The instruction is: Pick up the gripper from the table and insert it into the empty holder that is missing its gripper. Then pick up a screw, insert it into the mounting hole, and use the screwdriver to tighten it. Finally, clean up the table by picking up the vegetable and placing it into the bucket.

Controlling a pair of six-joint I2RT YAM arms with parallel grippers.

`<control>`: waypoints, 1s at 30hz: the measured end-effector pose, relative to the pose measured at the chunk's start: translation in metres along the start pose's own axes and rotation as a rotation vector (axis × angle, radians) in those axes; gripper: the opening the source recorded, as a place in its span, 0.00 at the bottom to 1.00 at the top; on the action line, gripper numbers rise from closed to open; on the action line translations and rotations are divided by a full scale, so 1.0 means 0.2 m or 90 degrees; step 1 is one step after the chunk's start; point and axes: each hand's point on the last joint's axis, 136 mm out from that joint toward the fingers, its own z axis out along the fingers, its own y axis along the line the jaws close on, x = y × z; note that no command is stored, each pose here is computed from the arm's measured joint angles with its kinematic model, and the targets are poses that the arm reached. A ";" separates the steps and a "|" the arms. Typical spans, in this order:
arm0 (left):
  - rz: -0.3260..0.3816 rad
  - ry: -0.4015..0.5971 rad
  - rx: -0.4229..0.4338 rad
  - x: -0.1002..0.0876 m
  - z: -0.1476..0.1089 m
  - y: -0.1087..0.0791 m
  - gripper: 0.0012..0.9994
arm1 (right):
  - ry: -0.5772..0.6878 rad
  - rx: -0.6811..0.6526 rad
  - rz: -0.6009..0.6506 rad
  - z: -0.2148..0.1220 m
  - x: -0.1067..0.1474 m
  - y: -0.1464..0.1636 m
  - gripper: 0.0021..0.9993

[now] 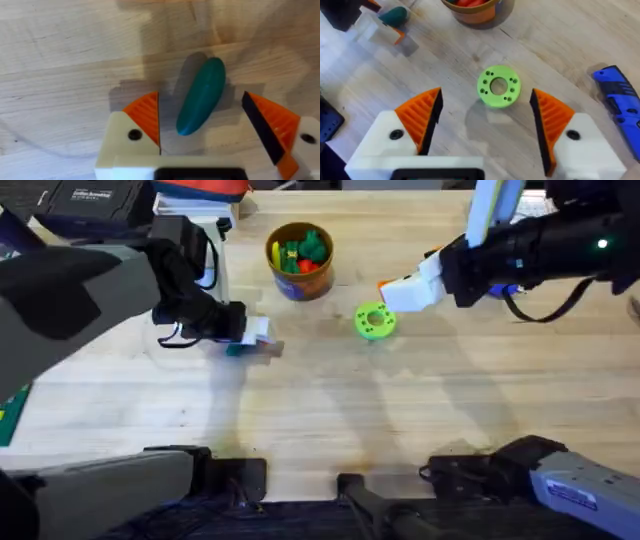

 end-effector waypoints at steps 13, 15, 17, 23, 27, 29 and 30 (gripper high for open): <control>-0.006 -0.025 0.025 -0.06 0.01 -0.03 0.14 | -0.007 0.001 -0.002 0.00 -0.01 0.00 0.99; -0.005 -0.027 0.028 -0.07 0.01 -0.04 0.03 | -0.007 0.001 -0.002 0.00 -0.01 0.00 0.99; -0.007 -0.021 0.031 -0.07 -0.01 -0.04 0.02 | -0.009 0.001 -0.002 0.00 -0.02 0.00 0.99; 0.004 -0.079 0.039 -0.32 -0.31 -0.10 0.02 | -0.015 0.002 -0.004 0.00 -0.03 0.00 0.99; 0.015 -0.187 0.069 -0.56 -0.51 -0.17 0.02 | -0.015 0.002 -0.004 0.00 -0.03 0.00 0.99; 0.006 -0.240 0.090 -0.67 -0.58 -0.23 0.02 | -0.016 0.002 -0.004 0.00 -0.03 0.00 0.99; -0.005 -0.261 0.103 -0.71 -0.60 -0.26 0.02 | -0.015 0.002 -0.004 0.00 -0.03 0.00 0.99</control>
